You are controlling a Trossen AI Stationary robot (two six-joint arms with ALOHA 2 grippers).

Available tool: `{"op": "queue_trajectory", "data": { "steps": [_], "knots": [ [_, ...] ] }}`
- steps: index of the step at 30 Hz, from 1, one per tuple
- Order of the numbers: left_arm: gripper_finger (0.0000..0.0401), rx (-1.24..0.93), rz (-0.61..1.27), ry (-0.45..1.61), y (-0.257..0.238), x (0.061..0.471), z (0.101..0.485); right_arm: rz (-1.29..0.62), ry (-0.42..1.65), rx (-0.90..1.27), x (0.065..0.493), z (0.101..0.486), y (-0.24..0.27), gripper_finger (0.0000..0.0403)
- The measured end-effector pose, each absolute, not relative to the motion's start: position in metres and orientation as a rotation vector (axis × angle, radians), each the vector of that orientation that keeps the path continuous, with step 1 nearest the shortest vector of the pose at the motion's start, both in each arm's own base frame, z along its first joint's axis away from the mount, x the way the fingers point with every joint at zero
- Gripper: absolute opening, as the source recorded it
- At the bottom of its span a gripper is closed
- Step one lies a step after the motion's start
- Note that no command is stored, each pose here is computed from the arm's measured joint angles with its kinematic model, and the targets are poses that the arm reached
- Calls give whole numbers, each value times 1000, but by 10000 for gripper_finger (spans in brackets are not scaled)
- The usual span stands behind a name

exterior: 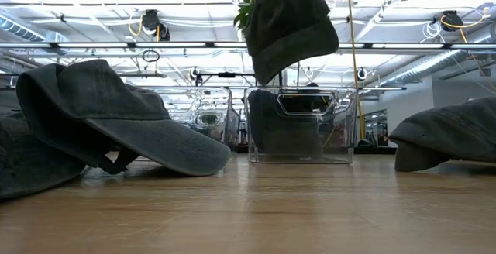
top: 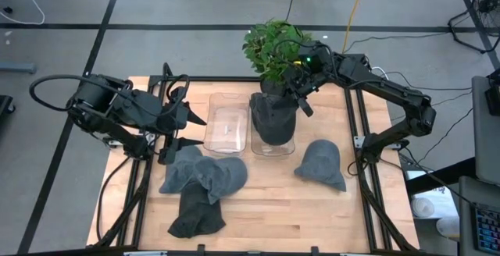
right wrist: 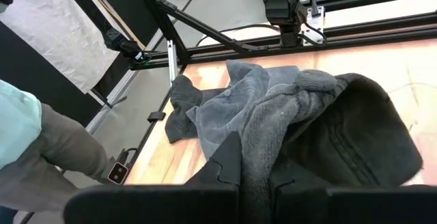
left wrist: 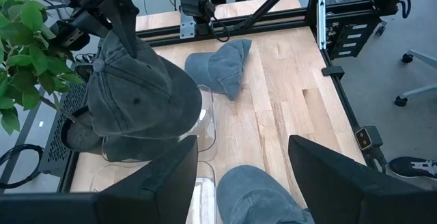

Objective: Pick & Place hat
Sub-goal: Put the right black cap into the right transparent bin

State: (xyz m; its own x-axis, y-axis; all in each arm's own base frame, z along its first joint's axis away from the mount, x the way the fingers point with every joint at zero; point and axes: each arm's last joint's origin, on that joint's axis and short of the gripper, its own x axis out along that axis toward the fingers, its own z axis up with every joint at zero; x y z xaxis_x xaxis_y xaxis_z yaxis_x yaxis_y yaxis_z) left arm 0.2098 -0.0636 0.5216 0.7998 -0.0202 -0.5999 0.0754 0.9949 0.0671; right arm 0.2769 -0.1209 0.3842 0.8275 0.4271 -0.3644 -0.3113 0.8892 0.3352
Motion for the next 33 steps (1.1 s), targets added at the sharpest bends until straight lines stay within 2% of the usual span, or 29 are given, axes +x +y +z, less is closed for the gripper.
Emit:
{"op": "queue_trajectory", "data": {
  "steps": [14,21,33],
  "knots": [
    [239,80,-60,574,-65,214,527,398,451,233,280,378,-124,0],
    [239,54,-65,493,-66,218,534,403,492,261,281,357,-124,0],
    [239,69,-69,489,-66,218,534,412,511,264,282,334,-124,0]
  ]
}}
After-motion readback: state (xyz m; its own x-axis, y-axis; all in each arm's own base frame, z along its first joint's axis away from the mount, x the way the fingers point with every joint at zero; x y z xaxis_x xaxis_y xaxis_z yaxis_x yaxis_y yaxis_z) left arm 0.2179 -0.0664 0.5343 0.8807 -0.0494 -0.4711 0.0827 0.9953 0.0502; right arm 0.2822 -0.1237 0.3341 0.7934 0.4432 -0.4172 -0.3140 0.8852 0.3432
